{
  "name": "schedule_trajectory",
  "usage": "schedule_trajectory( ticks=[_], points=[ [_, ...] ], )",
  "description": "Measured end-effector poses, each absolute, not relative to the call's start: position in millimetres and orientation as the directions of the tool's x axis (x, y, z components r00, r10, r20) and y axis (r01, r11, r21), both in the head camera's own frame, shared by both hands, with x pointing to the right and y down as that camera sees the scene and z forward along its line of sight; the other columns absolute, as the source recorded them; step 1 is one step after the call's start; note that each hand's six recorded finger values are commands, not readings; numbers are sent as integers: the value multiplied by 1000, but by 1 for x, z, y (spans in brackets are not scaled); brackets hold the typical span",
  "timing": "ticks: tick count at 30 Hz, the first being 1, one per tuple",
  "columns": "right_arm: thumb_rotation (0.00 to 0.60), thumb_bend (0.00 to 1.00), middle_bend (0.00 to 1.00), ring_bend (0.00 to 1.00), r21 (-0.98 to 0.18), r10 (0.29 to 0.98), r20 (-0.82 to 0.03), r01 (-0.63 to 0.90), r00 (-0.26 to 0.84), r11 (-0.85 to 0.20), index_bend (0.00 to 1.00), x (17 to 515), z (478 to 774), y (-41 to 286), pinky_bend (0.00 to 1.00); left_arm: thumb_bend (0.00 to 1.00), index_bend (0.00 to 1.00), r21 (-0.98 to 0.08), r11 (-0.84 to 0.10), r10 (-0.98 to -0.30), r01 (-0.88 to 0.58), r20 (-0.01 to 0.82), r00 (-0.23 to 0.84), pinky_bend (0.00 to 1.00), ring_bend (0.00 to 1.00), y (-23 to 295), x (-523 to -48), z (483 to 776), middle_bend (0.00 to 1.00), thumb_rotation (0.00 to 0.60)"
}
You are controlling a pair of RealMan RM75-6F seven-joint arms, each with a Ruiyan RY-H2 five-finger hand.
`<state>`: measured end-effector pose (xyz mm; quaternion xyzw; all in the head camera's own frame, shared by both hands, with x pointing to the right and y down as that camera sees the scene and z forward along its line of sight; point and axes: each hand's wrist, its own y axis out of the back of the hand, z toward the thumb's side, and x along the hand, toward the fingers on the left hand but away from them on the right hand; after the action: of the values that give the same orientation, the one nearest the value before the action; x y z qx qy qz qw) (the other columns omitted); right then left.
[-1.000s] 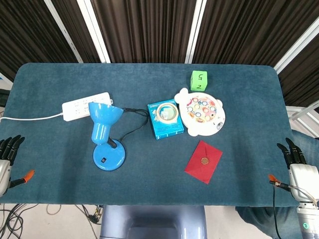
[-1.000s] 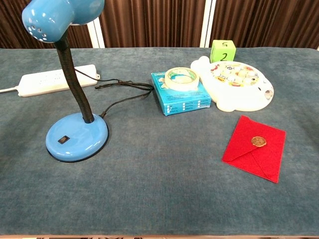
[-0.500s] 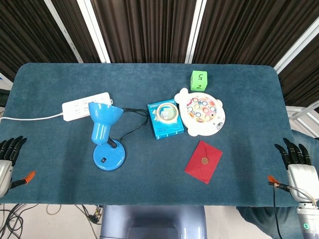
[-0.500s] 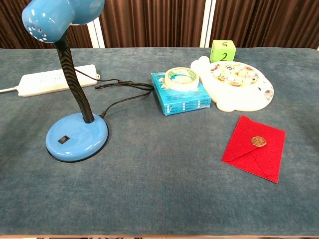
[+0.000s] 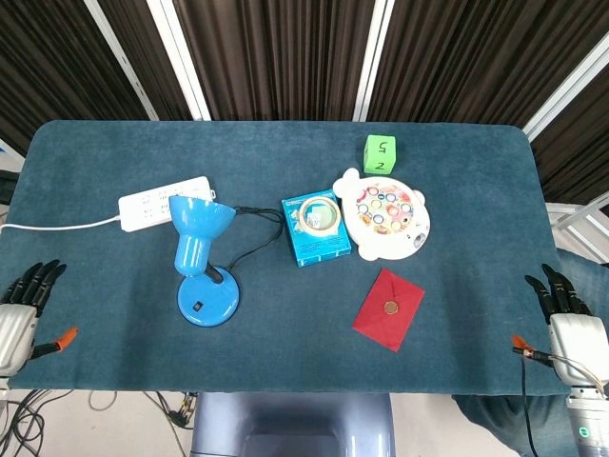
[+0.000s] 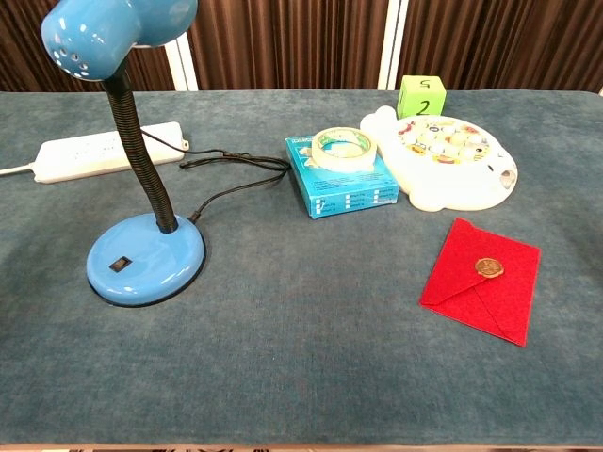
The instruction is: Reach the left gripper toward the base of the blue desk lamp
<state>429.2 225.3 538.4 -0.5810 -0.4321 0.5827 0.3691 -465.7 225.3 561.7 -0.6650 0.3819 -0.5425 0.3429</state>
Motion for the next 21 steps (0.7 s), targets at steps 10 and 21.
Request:
schedule_trajectory(
  ticks=[10,21],
  points=[
    [600,186,18,64,-932,931,-360,68,-67,-355,151,431,538,225,591,568,77,-756,-652,-741,-53,621,255,821,622,221,-428,617,666,600],
    [600,185,18,56,-935,932,-353,76,-88,-347,151,433,539,225,711,592,95,-723,-688,-660,55,656,366,847,651,231,-381,658,700,600]
  ],
)
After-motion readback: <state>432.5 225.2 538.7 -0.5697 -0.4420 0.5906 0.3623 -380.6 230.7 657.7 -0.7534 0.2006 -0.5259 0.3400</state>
